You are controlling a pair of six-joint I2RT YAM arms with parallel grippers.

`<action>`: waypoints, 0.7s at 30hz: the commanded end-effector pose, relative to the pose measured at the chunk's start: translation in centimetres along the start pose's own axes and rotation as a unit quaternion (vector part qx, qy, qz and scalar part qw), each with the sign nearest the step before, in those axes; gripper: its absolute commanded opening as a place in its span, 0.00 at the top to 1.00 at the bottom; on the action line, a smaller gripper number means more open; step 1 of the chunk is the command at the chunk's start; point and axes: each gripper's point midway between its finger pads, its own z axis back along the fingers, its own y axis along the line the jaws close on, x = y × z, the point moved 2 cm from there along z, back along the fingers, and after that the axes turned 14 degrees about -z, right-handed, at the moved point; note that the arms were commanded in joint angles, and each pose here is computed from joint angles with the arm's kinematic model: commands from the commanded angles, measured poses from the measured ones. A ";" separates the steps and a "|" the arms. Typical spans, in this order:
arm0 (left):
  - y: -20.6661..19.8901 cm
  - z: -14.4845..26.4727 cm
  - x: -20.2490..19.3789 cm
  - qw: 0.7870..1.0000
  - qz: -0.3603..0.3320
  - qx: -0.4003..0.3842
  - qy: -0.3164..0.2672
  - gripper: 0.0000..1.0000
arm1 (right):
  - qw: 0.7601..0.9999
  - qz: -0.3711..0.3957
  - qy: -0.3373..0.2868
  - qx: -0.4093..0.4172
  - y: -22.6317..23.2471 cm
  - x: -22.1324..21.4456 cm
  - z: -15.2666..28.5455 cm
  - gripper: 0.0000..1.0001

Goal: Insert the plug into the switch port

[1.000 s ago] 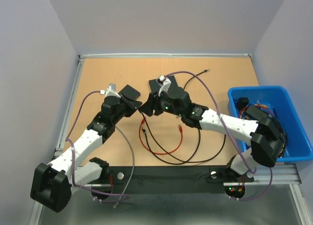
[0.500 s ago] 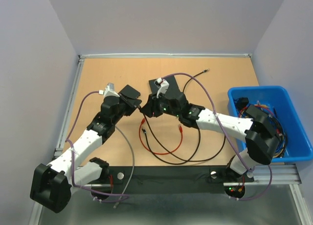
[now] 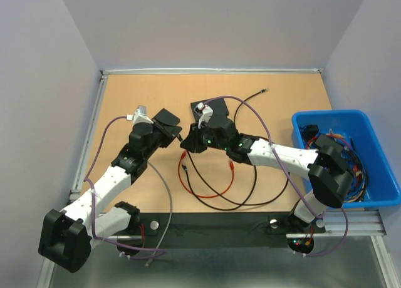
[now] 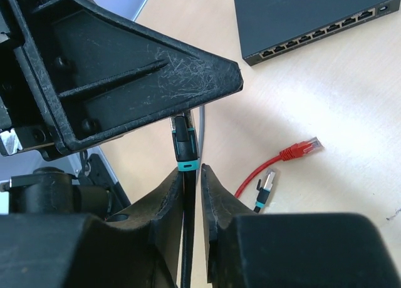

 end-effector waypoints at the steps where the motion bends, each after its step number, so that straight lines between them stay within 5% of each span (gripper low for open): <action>1: -1.9 0.5 1.9 0.999 0.000 -0.034 -0.037 1.00 | 0.999 0.008 -0.026 0.021 1.8 1.5 0.3 0.77; 6: -1.6 0.4 1.6 0.999 0.001 -0.031 -0.035 1.00 | 0.999 0.007 -0.032 0.033 2.6 1.9 0.8 0.63; 21: -1.3 0.0 1.1 0.999 0.003 -0.031 -0.026 1.00 | 0.995 0.025 -0.077 0.055 4.7 4.4 2.0 0.63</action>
